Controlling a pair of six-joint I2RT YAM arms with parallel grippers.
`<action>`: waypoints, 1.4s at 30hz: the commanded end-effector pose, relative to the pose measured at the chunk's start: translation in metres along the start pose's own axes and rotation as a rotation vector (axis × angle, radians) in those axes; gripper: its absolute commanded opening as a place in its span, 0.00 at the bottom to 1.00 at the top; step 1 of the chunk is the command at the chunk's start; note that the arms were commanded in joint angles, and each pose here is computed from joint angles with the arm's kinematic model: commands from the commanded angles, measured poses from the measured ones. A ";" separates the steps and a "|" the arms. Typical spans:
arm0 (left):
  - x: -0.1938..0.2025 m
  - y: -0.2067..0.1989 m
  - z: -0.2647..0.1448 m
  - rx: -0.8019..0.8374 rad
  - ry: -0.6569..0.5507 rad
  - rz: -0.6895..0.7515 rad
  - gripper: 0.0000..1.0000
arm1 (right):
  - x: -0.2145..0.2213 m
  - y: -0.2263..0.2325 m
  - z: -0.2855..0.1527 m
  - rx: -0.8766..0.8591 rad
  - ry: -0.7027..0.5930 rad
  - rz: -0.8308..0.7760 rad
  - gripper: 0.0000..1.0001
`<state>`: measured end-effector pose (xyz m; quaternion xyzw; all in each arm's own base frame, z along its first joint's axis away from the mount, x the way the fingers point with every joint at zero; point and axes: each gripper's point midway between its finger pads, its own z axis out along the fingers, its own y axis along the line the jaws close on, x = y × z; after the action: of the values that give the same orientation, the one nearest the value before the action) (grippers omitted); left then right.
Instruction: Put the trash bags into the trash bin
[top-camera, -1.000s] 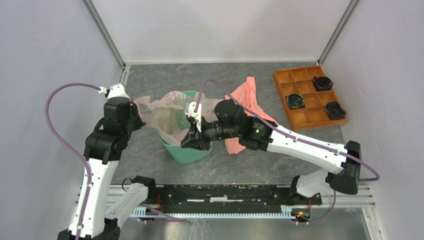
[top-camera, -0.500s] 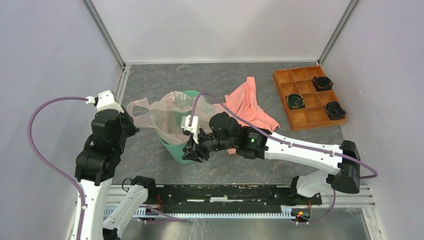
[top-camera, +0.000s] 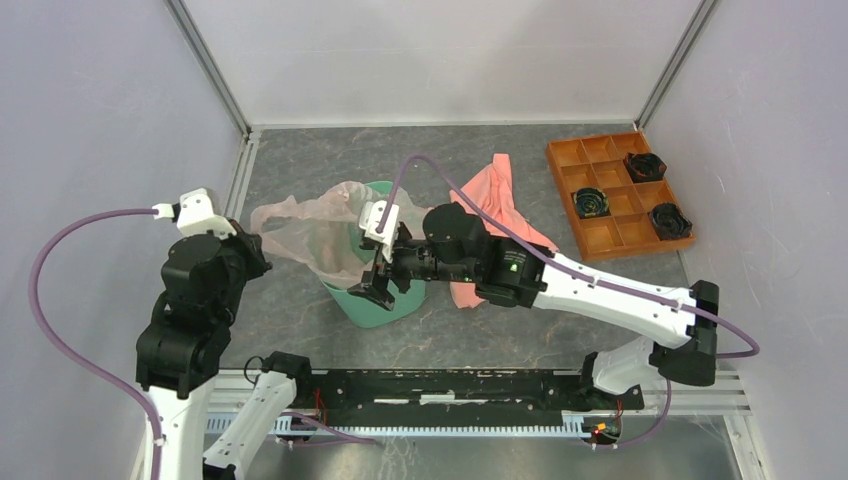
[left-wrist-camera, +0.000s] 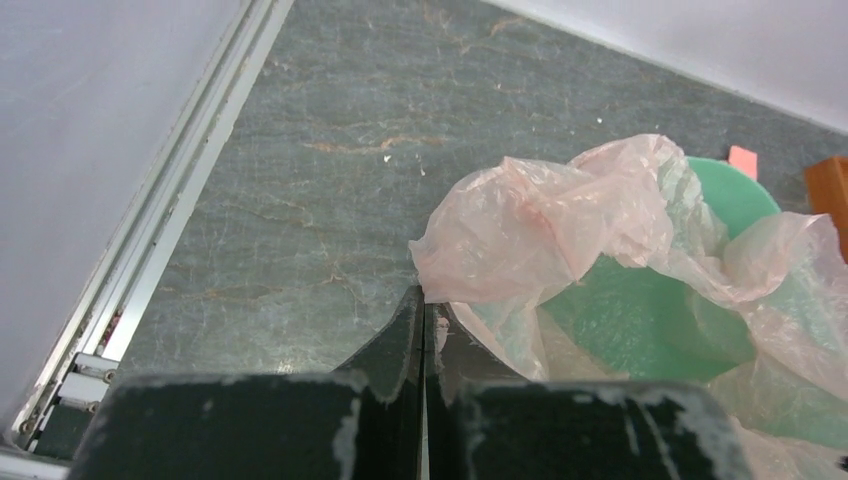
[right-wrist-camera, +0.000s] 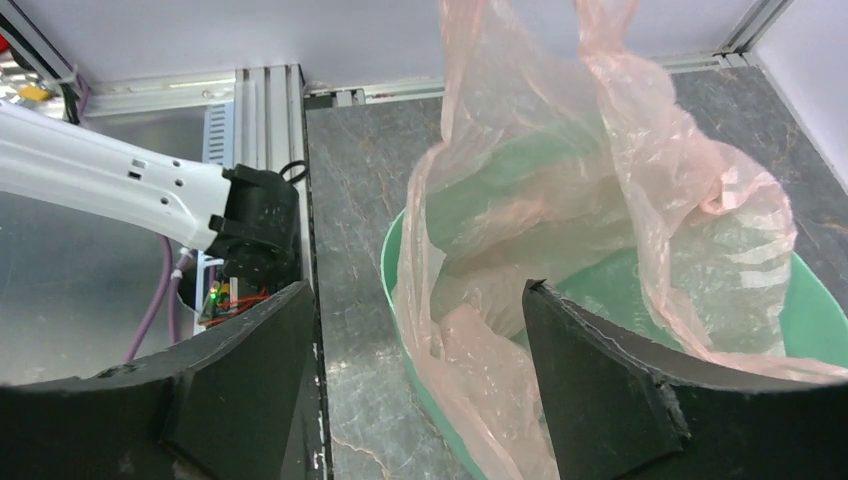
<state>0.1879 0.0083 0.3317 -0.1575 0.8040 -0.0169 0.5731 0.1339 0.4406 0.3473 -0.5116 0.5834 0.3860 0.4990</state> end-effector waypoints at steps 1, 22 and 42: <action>-0.030 0.000 -0.010 0.005 -0.083 0.037 0.02 | 0.001 -0.004 0.014 0.004 -0.007 -0.027 0.84; -0.009 0.019 0.017 -0.164 0.001 0.007 0.02 | 0.021 0.058 0.032 -0.223 -0.037 0.179 0.10; 0.033 0.000 0.053 -0.062 0.043 -0.001 0.02 | 0.023 0.015 -0.054 0.065 -0.015 0.076 0.96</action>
<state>0.2183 0.0118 0.2724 -0.1625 0.8384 0.0294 0.5194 0.0917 0.4229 0.3015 -0.5008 0.6113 0.4303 0.4362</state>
